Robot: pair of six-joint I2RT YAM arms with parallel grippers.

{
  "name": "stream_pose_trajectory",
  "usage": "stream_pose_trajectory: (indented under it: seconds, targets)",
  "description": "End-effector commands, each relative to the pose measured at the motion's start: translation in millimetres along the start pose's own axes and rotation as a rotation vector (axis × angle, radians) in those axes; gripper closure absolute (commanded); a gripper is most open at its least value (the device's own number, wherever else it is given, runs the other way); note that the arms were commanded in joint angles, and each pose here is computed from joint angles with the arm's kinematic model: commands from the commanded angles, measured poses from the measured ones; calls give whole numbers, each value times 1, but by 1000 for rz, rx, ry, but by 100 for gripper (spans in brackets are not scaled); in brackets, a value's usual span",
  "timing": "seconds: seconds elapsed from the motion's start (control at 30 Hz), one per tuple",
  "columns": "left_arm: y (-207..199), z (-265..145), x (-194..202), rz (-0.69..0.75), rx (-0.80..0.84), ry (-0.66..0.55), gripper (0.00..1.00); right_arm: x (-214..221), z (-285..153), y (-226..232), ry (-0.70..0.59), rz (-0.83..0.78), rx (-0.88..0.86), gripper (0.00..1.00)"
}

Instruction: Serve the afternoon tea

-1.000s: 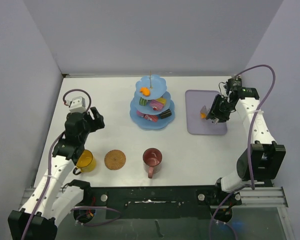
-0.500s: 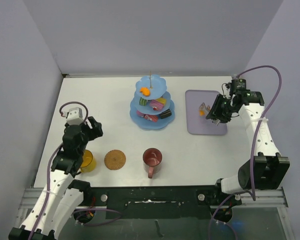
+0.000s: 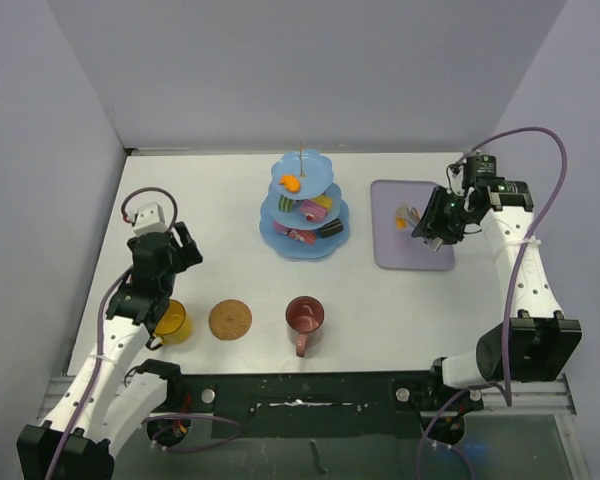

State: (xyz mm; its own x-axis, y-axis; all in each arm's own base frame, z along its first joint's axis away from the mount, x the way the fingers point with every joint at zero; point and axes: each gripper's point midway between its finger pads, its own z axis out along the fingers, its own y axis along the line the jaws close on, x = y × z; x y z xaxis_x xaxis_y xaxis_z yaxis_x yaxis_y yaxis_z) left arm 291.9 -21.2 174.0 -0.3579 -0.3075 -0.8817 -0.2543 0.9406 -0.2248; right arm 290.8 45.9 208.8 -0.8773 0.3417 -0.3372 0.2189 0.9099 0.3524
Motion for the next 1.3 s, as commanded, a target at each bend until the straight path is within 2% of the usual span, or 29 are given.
stream_pose_trajectory:
  seconds: [0.0,0.2,0.3,0.33,0.37,0.53,0.6,0.97,1.27]
  targets:
    - [-16,-8,-46,-8,39,-96,31,-21,-30,25,-107,-28,-89,75]
    - [-12,-15,-49,-123,20,-117,31,-26,-37,34,-128,-31,-113,75]
    - [-15,-19,-48,-131,43,-106,31,-26,-40,39,-128,-33,-135,75]
    - [-15,-20,-49,-136,45,-103,24,-27,-41,41,-130,-34,-145,75]
    - [-15,-21,-48,-144,42,-100,11,-27,-42,44,-128,-35,-154,75]
    - [-7,-24,-52,-210,-10,-98,9,-36,-55,63,-145,-48,-212,75]
    - [-10,-26,-54,-215,8,-101,5,-40,-59,71,-154,-58,-229,76]
    - [-10,-48,-76,-228,45,-178,5,-53,-72,127,-166,-126,-335,75]
    - [-8,-56,-74,-234,58,-182,4,-50,-74,175,-163,-186,-412,76]
